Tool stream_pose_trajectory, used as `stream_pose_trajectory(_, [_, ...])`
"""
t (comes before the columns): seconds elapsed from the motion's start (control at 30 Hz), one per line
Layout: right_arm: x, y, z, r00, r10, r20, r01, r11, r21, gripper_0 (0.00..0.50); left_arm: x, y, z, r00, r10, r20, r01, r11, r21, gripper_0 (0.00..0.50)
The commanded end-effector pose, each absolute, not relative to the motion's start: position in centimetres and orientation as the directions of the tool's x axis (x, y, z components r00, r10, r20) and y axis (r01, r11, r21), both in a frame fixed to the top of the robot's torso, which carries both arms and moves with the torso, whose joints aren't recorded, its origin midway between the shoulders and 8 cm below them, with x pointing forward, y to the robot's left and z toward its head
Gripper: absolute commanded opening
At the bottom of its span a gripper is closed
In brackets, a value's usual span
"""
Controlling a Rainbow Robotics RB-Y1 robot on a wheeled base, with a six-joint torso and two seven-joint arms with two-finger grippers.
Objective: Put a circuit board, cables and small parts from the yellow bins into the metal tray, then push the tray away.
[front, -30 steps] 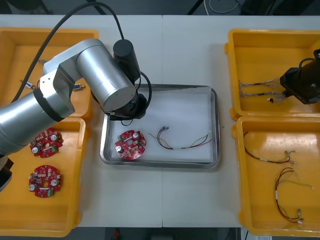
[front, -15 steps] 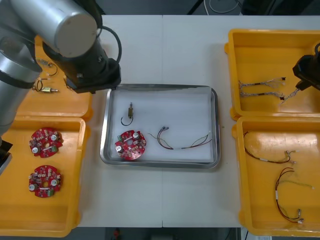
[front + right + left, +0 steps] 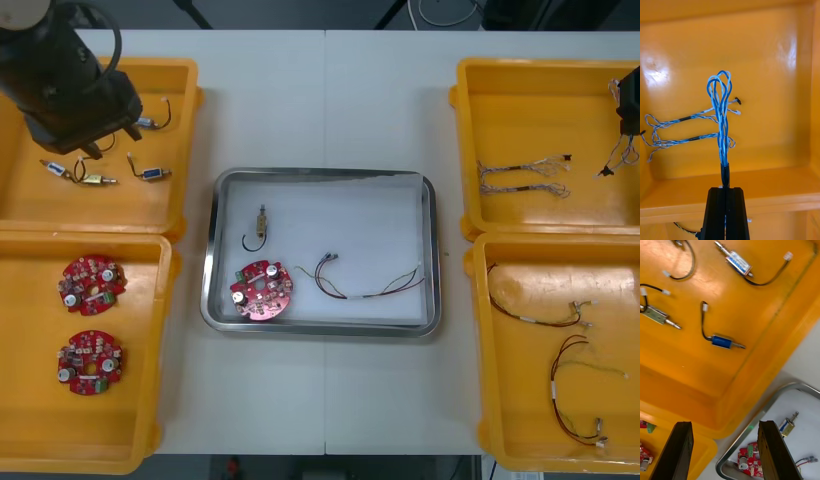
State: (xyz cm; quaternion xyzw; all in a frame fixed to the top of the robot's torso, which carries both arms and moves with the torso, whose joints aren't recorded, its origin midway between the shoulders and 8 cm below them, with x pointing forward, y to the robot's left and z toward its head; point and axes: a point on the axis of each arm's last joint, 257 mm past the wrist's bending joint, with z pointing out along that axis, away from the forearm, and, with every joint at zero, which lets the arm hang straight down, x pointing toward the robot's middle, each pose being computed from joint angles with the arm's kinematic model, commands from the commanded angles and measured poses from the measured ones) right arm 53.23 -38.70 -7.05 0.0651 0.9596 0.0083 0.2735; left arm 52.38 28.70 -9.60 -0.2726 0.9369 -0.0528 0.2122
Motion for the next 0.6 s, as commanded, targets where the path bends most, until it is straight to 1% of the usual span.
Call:
stream_pose_trajectory(0.03, [53.3,-38.3,-2.7,-0.793,-0.040,-0.608,0.007,0.997,-0.074,0.000,53.7,34.1,-6.1,-0.716,-0.551,-0.428,-0.517,0.831,-0.205,0.500])
stream_pose_trajectory(0.13, [53.3,-36.2,-1.8,-0.766,-0.160,-0.622,-0.103,0.986,-0.128,0.000,54.4,36.1,-6.3,-0.697,-0.574,-0.429,-0.537,0.815,-0.217,0.500])
stream_pose_trajectory(0.27, [53.2,-32.5,-1.6,-0.719,-0.338,-0.607,-0.259,0.941,-0.218,0.000,55.4,38.1,-6.4,-0.666,-0.614,-0.424,-0.559,0.787,-0.262,0.500])
stream_pose_trajectory(0.33, [53.0,-30.9,-1.3,-0.686,-0.419,-0.595,-0.320,0.908,-0.271,0.000,56.0,38.8,-6.1,-0.650,-0.623,-0.434,-0.562,0.779,-0.277,0.500])
stream_pose_trajectory(0.43, [52.5,-27.8,-1.2,-0.612,-0.551,-0.567,-0.427,0.834,-0.349,0.000,56.8,40.0,-6.2,-0.631,-0.634,-0.447,-0.570,0.770,-0.288,0.500])
stream_pose_trajectory(0.5, [51.9,-25.5,-1.1,-0.542,-0.649,-0.534,-0.505,0.759,-0.411,0.000,57.4,41.1,-6.7,-0.627,-0.630,-0.458,-0.567,0.772,-0.286,0.500])
stream_pose_trajectory(0.53, [51.6,-24.9,-1.1,-0.523,-0.671,-0.526,-0.523,0.740,-0.424,0.000,57.5,41.3,-6.7,-0.625,-0.628,-0.463,-0.565,0.774,-0.287,0.500])
stream_pose_trajectory(0.6, [50.9,-22.4,-1.3,-0.446,-0.744,-0.497,-0.585,0.663,-0.468,0.000,58.2,42.4,-7.1,-0.610,-0.635,-0.475,-0.570,0.767,-0.294,0.500])
